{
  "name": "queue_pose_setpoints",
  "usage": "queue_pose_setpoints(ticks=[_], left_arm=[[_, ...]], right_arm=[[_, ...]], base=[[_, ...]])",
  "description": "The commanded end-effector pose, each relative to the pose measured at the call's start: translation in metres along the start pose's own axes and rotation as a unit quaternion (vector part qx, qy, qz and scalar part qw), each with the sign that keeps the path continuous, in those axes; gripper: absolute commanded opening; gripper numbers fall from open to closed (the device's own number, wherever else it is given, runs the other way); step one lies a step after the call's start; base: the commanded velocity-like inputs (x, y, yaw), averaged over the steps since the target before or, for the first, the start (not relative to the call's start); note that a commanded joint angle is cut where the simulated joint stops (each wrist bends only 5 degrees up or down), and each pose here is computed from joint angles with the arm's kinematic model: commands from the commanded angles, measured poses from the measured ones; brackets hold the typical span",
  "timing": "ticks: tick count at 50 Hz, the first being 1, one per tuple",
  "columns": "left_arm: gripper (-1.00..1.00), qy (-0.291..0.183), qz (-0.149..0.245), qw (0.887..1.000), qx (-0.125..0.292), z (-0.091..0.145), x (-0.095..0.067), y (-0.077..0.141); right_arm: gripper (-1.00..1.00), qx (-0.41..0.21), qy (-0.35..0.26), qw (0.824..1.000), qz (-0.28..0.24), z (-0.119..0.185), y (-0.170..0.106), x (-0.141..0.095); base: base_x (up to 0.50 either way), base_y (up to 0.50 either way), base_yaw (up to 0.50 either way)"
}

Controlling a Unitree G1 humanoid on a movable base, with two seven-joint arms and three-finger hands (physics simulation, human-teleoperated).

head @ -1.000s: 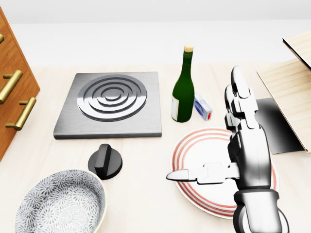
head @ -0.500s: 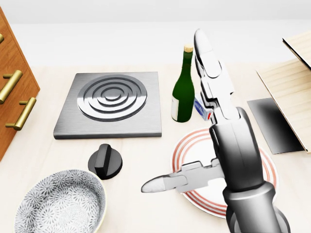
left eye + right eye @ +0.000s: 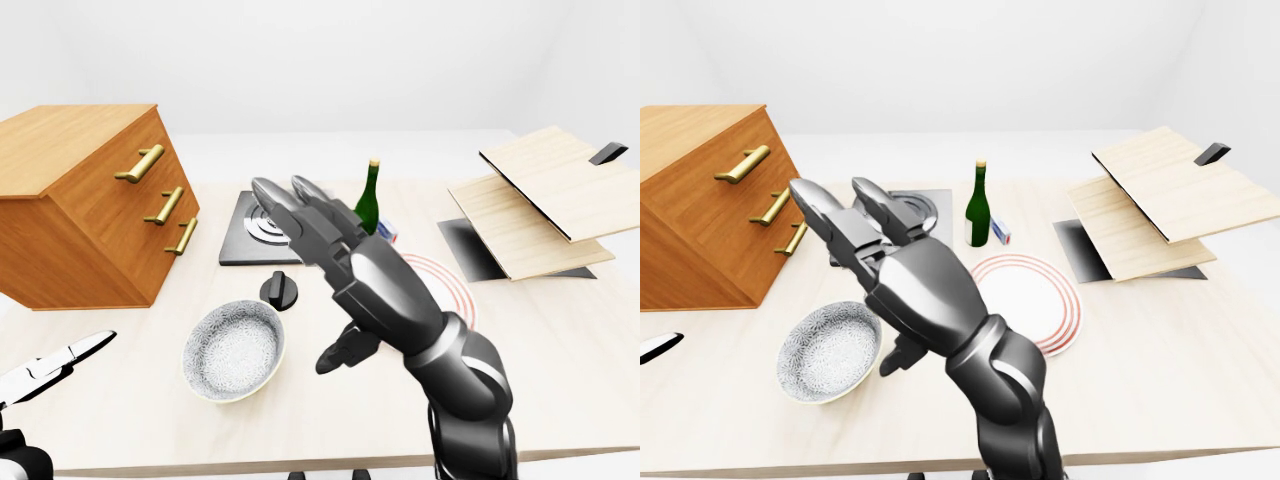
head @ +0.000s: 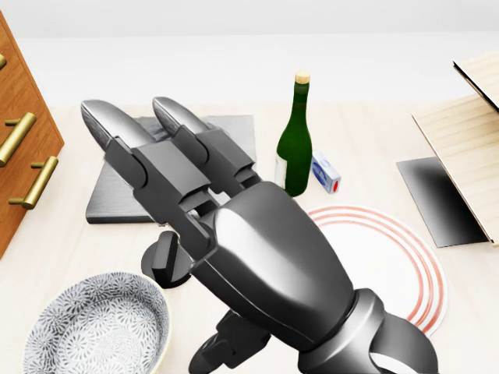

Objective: Pick up the akita bowl and put it on the plate.

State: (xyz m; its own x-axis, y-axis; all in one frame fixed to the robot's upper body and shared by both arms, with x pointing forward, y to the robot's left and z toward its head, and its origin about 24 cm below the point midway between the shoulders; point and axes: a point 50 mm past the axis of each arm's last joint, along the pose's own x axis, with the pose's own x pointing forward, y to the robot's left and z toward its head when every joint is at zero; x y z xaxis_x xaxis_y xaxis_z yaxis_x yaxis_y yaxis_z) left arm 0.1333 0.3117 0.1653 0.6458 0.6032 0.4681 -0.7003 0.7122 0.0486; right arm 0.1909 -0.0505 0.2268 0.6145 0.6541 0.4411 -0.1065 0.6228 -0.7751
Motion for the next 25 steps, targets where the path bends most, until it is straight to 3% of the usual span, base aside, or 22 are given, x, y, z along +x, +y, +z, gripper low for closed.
queue_pose_setpoints(ticks=[1, 10, 25], left_arm=[[1.00, -0.001, 0.000, 1.000, 0.000, 0.001, 0.000, 0.000], [1.00, -0.002, 0.001, 1.000, 0.000, 0.001, 0.000, 0.001], [1.00, -0.005, 0.001, 1.000, -0.001, 0.002, 0.000, 0.001]], right_arm=[[0.97, -0.094, 0.050, 0.994, 0.025, 0.009, 0.004, 0.005], [0.97, -0.169, 0.112, 0.978, -0.042, 0.012, -0.015, 0.009], [0.97, -0.200, 0.166, 0.961, -0.091, 0.019, -0.025, 0.009]], base=[[0.00, 0.00, 0.00], [0.00, 0.00, 0.00], [0.00, 0.00, 0.00]])
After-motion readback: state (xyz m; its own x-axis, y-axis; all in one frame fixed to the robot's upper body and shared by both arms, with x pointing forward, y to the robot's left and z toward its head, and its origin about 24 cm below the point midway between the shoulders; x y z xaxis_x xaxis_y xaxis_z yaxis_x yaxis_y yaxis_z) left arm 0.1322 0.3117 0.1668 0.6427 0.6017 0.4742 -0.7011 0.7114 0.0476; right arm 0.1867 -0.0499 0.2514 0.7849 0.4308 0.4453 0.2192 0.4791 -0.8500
